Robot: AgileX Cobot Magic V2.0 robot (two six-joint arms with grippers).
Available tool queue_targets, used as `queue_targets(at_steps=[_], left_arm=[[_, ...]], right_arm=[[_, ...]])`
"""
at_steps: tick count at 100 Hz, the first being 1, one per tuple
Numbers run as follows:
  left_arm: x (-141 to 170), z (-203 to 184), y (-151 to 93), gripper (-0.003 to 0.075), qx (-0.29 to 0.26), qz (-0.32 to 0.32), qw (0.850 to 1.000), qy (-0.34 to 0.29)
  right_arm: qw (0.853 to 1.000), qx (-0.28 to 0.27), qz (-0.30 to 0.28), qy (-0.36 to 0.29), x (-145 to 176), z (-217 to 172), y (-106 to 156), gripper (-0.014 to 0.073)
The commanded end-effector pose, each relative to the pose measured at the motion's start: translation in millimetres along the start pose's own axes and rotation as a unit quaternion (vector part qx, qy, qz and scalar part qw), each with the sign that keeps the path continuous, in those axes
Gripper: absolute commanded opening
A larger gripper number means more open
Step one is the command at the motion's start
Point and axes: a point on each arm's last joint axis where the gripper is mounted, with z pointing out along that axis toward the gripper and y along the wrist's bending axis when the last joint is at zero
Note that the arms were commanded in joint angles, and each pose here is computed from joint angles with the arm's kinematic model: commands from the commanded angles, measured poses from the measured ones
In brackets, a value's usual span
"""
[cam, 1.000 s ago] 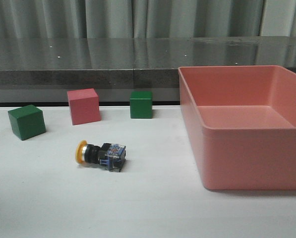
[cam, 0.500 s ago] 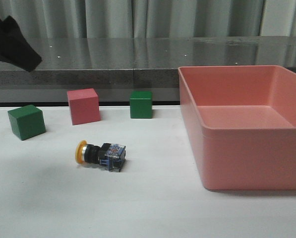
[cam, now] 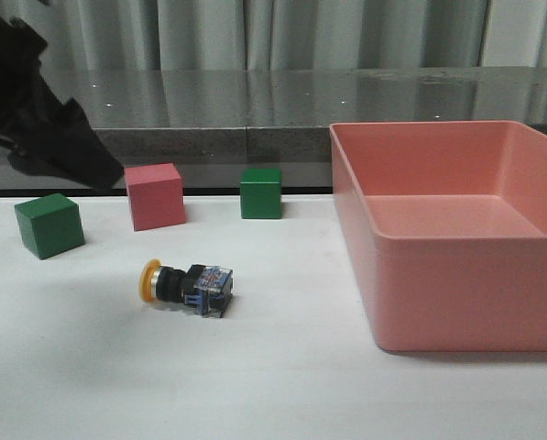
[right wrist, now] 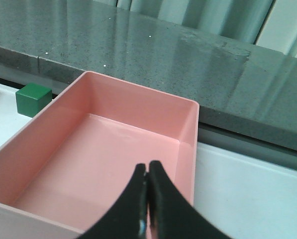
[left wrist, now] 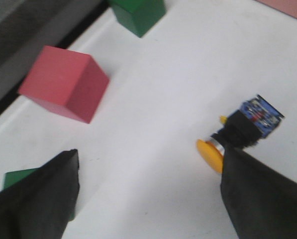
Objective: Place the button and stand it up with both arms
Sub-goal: 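Reach the left gripper down over the lying button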
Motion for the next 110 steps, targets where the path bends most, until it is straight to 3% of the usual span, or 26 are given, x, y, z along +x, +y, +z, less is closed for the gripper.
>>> queue_targets(at_steps=[1, 20, 34, 57, 78, 91, 110], left_arm=[[-14, 0, -1, 0.0565, 0.018, 0.027, 0.999, -0.042], [-11, 29, -7, 0.0570, 0.090, 0.076, 0.990, -0.074], [-2, 49, 1, 0.0569, 0.153, 0.058, 0.984, -0.073], [6, 65, 15, 0.0568, 0.153, 0.014, 0.985, -0.074], [7, 65, 15, 0.0568, 0.152, 0.019, 0.986, -0.070], [6, 64, 11, 0.0568, 0.166, 0.101, 0.977, -0.092], [8, 58, 12, 0.0568, 0.203, 0.153, 0.957, -0.140]], right_arm=[[0.999, 0.012, -0.001, -0.050, -15, -2, -3, -0.0060], [0.999, 0.012, -0.001, -0.050, -15, -2, -3, -0.0060], [0.999, 0.012, -0.001, -0.050, -15, -2, -3, -0.0060], [0.999, 0.012, -0.001, -0.050, -15, -2, -3, -0.0060], [0.999, 0.012, -0.001, -0.050, -15, -2, -3, -0.0060], [0.999, 0.012, -0.001, -0.050, -15, -2, -3, -0.0060], [0.999, 0.012, -0.001, -0.050, -15, -2, -3, -0.0060]])
